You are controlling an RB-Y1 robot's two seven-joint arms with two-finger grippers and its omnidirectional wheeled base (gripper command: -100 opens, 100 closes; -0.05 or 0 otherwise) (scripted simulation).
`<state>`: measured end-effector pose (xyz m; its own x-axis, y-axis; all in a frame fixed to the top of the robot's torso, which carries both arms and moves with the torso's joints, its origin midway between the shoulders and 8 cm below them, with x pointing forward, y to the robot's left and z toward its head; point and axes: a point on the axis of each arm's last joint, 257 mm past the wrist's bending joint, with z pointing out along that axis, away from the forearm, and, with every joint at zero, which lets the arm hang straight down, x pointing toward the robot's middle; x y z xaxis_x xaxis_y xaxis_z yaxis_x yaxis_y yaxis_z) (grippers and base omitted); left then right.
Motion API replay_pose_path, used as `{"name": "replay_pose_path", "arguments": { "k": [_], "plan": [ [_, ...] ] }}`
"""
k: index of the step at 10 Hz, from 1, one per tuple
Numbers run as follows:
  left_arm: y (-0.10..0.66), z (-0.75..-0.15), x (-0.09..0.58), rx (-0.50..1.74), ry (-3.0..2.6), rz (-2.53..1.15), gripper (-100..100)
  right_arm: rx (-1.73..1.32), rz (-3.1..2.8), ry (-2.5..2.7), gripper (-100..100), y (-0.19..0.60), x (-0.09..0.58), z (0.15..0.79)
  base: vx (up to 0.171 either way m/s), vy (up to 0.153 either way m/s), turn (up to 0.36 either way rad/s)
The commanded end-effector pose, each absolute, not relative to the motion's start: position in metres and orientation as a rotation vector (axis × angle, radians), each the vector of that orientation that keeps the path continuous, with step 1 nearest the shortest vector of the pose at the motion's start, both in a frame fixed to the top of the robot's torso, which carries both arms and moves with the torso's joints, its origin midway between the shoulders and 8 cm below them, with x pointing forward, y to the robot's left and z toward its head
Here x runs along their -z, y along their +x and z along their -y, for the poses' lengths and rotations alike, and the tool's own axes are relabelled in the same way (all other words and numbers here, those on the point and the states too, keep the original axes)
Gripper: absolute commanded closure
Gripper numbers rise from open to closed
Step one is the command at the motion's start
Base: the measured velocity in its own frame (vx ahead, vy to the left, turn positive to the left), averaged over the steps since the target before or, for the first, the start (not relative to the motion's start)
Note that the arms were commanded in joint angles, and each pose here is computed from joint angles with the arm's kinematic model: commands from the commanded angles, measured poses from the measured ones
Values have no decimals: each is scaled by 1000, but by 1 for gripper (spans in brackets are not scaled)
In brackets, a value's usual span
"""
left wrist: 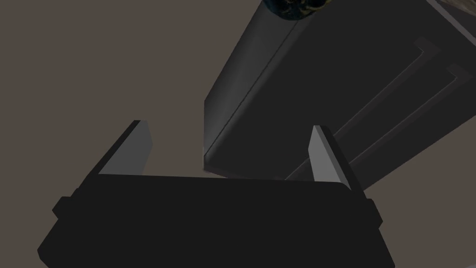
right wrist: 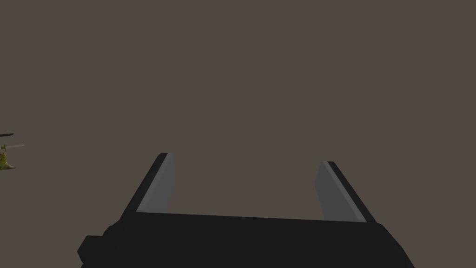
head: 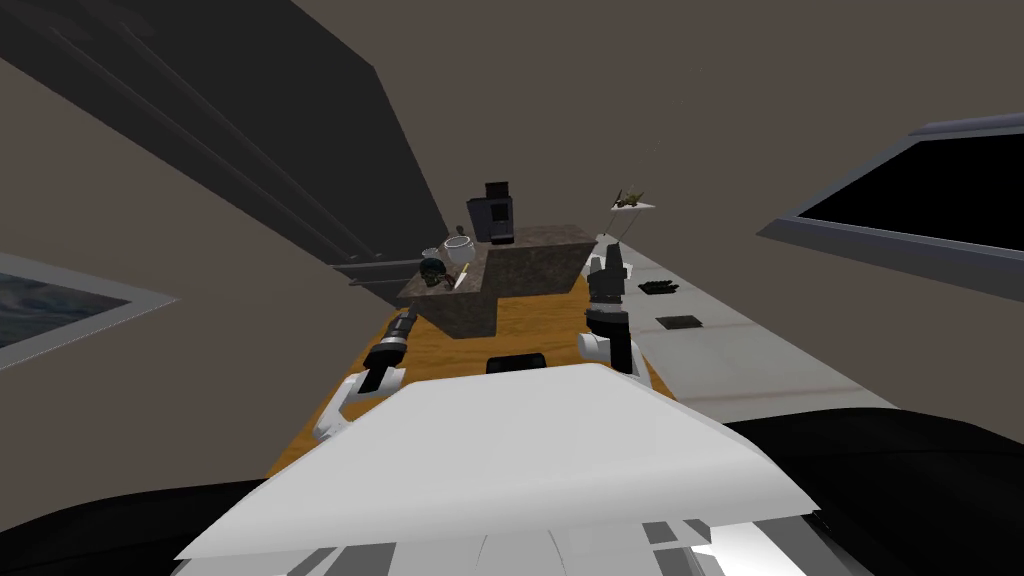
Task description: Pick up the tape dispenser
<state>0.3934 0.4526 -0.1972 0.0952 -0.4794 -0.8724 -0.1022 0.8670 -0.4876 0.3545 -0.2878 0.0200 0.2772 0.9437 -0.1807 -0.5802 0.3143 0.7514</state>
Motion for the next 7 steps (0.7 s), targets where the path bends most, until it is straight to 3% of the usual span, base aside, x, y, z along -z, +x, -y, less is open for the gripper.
{"name": "replay_pose_path", "arguments": {
  "k": [1,7],
  "plan": [
    [393,-464,215,248,-474,-1523,-100,-1118,-694,627,0,354,-20,288,-21,-50,-127],
    [396,-488,274,122,-399,-1733,-100,-1117,-694,627,0,354,-20,288,2,-14,-132]
  ]
}}
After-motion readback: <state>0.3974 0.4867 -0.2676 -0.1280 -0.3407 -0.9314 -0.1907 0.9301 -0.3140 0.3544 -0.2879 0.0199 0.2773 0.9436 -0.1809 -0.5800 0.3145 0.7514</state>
